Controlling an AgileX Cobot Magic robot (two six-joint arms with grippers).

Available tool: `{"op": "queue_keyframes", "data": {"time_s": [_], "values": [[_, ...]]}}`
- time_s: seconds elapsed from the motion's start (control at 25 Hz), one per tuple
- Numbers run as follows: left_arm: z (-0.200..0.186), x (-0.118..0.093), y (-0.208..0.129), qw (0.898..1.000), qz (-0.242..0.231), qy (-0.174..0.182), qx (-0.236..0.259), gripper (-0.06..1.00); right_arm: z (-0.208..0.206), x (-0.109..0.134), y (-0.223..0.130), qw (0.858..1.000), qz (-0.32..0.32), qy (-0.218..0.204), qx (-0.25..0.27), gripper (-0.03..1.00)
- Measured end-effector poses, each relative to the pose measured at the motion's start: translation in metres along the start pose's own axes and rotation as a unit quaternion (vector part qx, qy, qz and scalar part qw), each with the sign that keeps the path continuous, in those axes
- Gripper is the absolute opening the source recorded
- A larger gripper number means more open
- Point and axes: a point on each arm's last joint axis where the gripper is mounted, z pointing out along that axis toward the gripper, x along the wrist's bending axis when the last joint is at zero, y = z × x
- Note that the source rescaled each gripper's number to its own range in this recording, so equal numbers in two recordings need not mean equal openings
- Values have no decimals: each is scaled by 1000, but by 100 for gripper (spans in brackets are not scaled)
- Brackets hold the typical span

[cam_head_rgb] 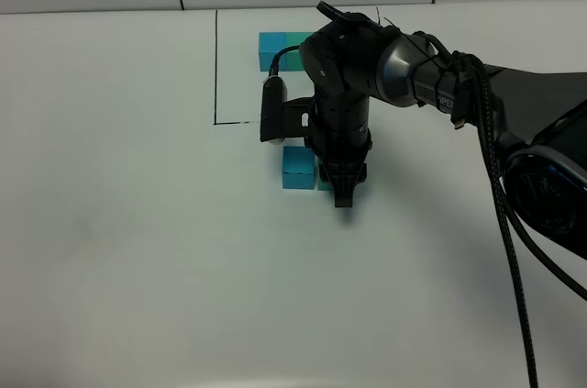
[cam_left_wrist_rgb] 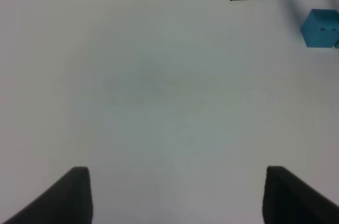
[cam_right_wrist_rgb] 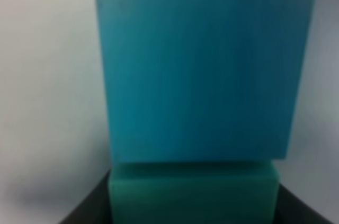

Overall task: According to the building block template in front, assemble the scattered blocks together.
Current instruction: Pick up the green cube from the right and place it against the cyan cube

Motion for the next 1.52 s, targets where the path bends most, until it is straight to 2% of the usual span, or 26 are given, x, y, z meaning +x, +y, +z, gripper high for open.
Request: {"op": "queue_keyframes", "data": {"time_s": [1.2,1.52], "values": [[0,0,0,1000,0,0,0,63,2,0,1,1000,-1,-3,1,1],[0,0,0,1000,0,0,0,63,1,0,5,1000,-1,-16,-6,1]]}}
